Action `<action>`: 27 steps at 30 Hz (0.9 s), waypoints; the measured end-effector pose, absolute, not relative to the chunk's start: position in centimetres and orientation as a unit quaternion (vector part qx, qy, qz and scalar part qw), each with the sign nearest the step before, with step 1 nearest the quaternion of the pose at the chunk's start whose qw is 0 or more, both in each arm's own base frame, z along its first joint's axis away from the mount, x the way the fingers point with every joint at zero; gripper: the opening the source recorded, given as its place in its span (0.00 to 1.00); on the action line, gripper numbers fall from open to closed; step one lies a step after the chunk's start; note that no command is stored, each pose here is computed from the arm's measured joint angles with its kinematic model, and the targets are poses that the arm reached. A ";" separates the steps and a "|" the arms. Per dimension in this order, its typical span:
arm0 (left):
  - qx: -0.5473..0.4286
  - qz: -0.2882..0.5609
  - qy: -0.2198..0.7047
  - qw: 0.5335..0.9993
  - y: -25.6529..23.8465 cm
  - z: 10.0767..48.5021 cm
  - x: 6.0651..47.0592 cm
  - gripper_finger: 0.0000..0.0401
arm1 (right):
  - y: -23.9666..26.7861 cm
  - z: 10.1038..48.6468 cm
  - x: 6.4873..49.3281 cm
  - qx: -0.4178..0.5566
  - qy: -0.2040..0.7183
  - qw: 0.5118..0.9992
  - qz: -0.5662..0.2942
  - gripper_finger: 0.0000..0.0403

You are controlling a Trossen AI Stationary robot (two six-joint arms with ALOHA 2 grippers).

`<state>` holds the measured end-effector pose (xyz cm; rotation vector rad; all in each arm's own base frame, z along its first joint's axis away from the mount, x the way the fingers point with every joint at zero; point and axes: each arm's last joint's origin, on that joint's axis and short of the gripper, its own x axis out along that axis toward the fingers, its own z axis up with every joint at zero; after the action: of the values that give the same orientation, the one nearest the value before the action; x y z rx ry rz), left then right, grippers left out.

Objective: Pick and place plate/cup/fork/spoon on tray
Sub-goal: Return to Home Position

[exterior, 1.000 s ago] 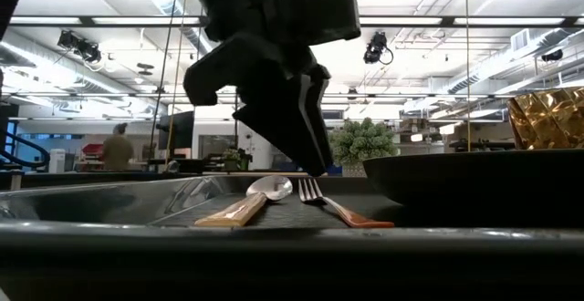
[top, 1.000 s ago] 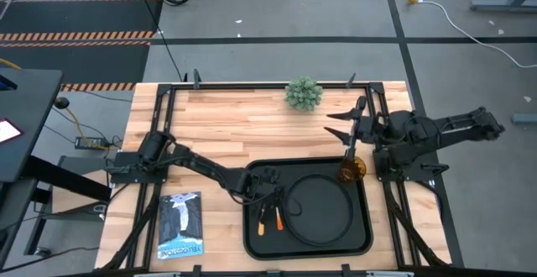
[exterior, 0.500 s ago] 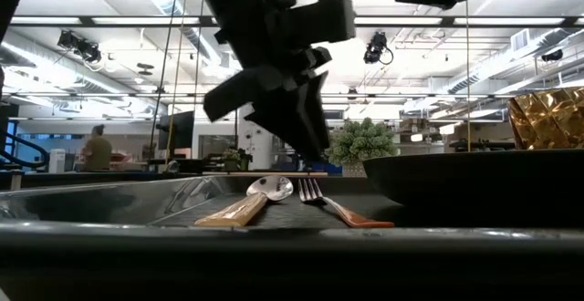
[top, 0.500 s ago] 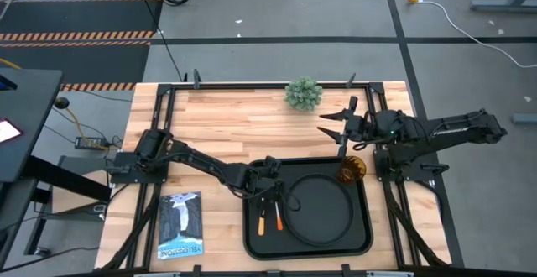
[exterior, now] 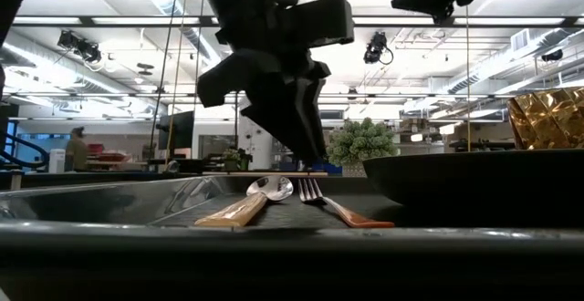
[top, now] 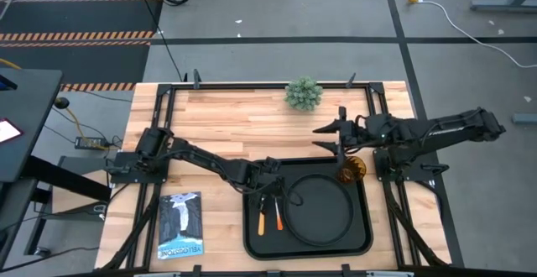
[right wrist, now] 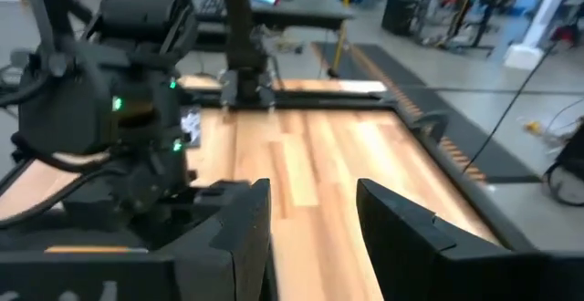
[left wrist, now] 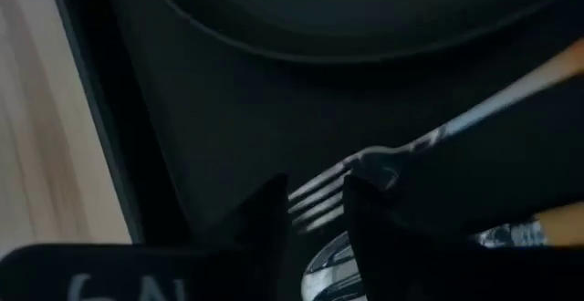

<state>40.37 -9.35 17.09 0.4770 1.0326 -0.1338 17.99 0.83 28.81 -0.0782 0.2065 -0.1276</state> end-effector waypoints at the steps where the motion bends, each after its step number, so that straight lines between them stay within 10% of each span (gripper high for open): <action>1: 0.223 -0.062 0.485 0.843 -9.5 17.0 40.5 0.28 | 1.0 28.6 18.2 -0.037 0.109 0.992 -0.060 0.42; 27: 0.029 0.093 0.506 0.857 -8.0 19.9 38.6 0.10 | 4.3 29.3 16.0 -0.018 0.130 0.990 -0.043 0.42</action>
<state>38.63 -7.99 19.93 0.0620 1.0636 0.1946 16.00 4.30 29.31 -0.0357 0.2606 -0.0866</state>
